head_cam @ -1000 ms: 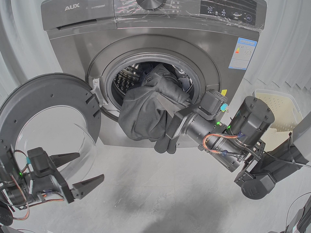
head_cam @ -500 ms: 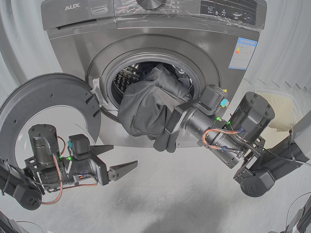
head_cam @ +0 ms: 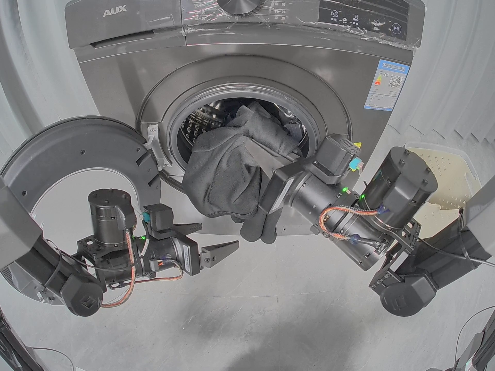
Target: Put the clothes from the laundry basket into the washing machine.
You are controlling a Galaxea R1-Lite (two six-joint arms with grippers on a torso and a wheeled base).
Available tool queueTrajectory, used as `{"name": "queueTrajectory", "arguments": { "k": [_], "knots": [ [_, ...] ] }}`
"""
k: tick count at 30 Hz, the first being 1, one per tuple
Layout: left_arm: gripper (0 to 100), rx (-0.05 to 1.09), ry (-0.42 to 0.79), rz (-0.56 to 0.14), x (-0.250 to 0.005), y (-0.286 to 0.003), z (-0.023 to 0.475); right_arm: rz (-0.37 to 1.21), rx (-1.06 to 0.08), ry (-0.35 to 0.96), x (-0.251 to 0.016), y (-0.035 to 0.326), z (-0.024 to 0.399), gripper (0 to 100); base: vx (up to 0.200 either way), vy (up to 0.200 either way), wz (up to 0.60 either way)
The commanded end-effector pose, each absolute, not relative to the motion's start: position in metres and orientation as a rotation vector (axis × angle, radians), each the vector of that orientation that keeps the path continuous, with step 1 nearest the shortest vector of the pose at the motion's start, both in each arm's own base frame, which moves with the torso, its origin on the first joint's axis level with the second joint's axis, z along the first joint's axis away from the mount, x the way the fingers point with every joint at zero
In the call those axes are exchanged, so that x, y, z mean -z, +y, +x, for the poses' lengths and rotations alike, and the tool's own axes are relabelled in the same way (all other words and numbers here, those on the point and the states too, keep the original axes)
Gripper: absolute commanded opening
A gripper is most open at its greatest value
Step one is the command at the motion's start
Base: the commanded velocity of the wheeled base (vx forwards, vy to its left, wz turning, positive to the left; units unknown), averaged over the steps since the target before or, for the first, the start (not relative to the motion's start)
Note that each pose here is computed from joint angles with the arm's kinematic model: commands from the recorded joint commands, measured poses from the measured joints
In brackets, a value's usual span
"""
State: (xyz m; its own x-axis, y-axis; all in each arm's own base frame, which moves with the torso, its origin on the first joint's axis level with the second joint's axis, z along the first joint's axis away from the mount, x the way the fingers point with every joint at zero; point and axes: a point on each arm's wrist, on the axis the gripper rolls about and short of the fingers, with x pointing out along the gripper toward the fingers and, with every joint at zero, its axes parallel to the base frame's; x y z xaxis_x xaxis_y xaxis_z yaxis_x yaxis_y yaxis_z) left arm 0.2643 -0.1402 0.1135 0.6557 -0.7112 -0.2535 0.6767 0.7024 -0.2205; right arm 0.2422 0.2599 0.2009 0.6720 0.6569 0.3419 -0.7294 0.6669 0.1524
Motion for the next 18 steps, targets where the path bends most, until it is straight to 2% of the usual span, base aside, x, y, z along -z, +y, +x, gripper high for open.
{"name": "queueTrajectory", "arguments": {
  "k": [1, 8, 18],
  "knots": [
    [100, 0.780, 0.353, -0.115, -0.102, -0.146, 0.280, 0.289, -0.796, -0.270, -0.201, 0.261, 0.241, 0, 0.000, 0.000, 0.00],
    [100, 0.764, 0.319, -0.174, -0.106, -0.154, 0.299, 0.290, -0.800, -0.266, -0.200, 0.261, 0.239, 0, 0.000, 0.000, 0.00],
    [100, 0.773, 0.273, -0.194, -0.116, -0.160, 0.307, 0.289, -0.800, -0.263, -0.199, 0.261, 0.240, 0, 0.000, 0.000, 0.00]
  ]
}}
